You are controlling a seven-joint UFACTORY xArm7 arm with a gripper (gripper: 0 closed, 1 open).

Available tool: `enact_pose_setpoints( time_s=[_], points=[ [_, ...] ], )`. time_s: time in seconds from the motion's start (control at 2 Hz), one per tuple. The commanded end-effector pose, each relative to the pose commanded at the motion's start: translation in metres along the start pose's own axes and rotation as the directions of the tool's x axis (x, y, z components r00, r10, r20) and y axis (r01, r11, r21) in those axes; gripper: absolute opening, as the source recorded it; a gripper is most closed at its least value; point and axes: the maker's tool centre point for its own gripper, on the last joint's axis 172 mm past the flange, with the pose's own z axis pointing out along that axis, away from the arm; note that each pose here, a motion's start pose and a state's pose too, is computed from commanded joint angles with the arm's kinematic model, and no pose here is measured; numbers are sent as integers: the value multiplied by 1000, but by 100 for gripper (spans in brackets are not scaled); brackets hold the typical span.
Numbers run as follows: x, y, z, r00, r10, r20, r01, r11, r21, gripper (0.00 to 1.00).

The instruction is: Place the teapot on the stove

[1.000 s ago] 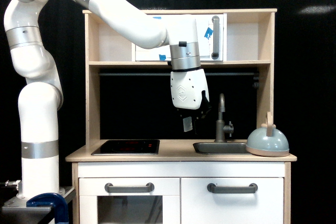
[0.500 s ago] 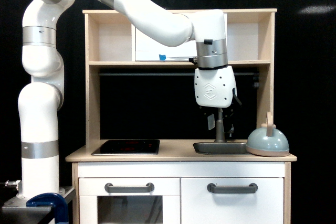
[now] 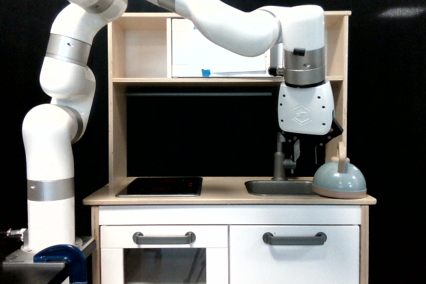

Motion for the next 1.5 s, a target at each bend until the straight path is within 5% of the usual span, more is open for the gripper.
enact_pose_setpoints(
  time_s=[0.5,1.5],
  points=[
    [40,38,10,983,-80,-168,95,992,85,100],
    [115,38,48,983,-80,-168,95,992,85,100]
  ],
)
